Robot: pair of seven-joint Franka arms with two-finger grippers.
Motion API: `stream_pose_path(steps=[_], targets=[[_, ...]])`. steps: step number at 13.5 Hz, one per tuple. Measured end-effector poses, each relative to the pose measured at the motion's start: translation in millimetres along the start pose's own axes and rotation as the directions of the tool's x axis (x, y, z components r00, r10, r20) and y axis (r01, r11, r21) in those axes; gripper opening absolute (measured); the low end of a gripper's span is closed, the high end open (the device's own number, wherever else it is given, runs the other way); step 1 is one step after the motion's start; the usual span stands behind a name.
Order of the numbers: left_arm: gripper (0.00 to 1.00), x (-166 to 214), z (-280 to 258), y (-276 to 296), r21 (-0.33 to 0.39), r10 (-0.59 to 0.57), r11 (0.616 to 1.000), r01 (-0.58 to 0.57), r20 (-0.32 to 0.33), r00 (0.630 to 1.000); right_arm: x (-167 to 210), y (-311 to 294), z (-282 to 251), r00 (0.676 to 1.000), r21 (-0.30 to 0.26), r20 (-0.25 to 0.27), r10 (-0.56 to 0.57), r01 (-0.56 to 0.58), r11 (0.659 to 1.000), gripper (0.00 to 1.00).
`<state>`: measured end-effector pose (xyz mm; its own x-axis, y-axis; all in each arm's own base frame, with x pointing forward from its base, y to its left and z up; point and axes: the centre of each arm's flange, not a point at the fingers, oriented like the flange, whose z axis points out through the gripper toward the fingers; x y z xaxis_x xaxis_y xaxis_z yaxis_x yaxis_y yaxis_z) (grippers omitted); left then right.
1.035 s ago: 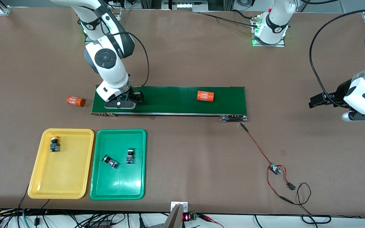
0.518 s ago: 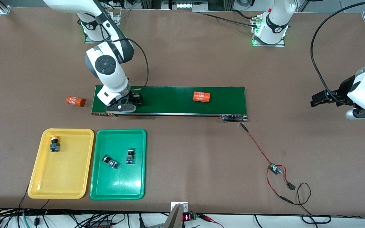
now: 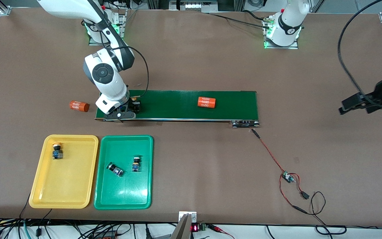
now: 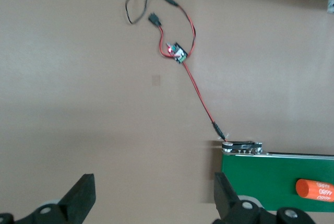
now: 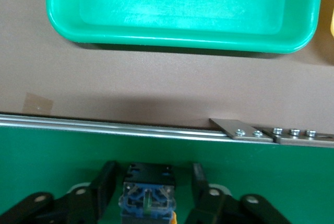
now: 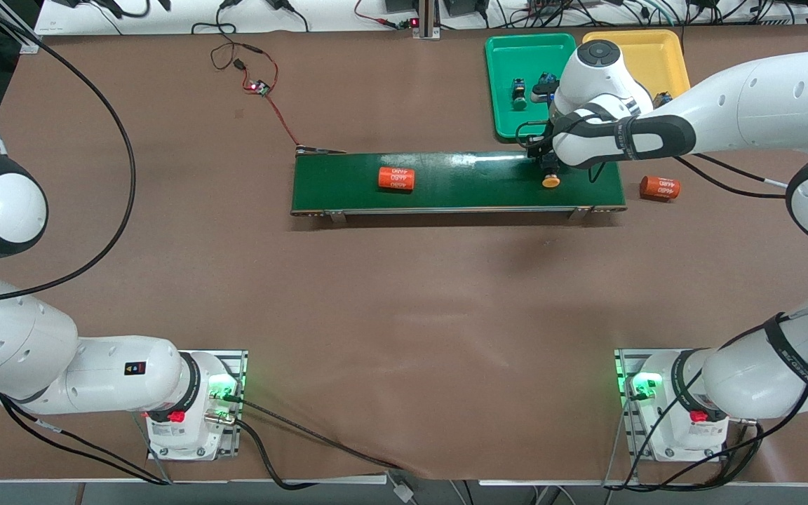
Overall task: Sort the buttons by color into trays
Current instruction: 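Grasp the green-based button at the belt end with the right gripper, then carry the button over the yellow tray and open the right gripper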
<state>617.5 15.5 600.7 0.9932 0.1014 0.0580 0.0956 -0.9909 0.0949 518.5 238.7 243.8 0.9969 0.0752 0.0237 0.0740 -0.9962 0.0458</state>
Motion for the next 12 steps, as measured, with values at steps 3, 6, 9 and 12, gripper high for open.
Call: stream_pose_path(steps=[3, 6, 9, 12], targets=[[1.0, -7.6, -10.9, 3.6, 0.001, 0.011, 1.0, -0.011, 0.043, 0.999, 1.2, 3.9, -0.9, 1.0, -0.004, 0.001, 0.007, -0.007, 1.0, 0.41], [1.0, -12.4, -6.9, 6.4, 0.003, 0.018, 1.0, -0.018, 0.085, 0.996, 9.8, 17.0, -7.5, 0.999, -0.007, -0.015, 0.031, -0.031, 0.999, 0.41], [1.0, -12.6, -6.2, 5.2, 0.011, 0.019, 1.0, -0.02, 0.089, 0.996, 36.0, 38.5, -54.0, 0.999, -0.044, -0.011, 0.039, -0.039, 0.998, 0.41], [1.0, -11.2, -6.2, -0.8, 0.036, 0.012, 0.999, -0.015, 0.083, 0.996, 74.8, 81.3, -126.1, 0.998, -0.072, -0.026, -0.06, 0.058, 0.996, 0.41]])
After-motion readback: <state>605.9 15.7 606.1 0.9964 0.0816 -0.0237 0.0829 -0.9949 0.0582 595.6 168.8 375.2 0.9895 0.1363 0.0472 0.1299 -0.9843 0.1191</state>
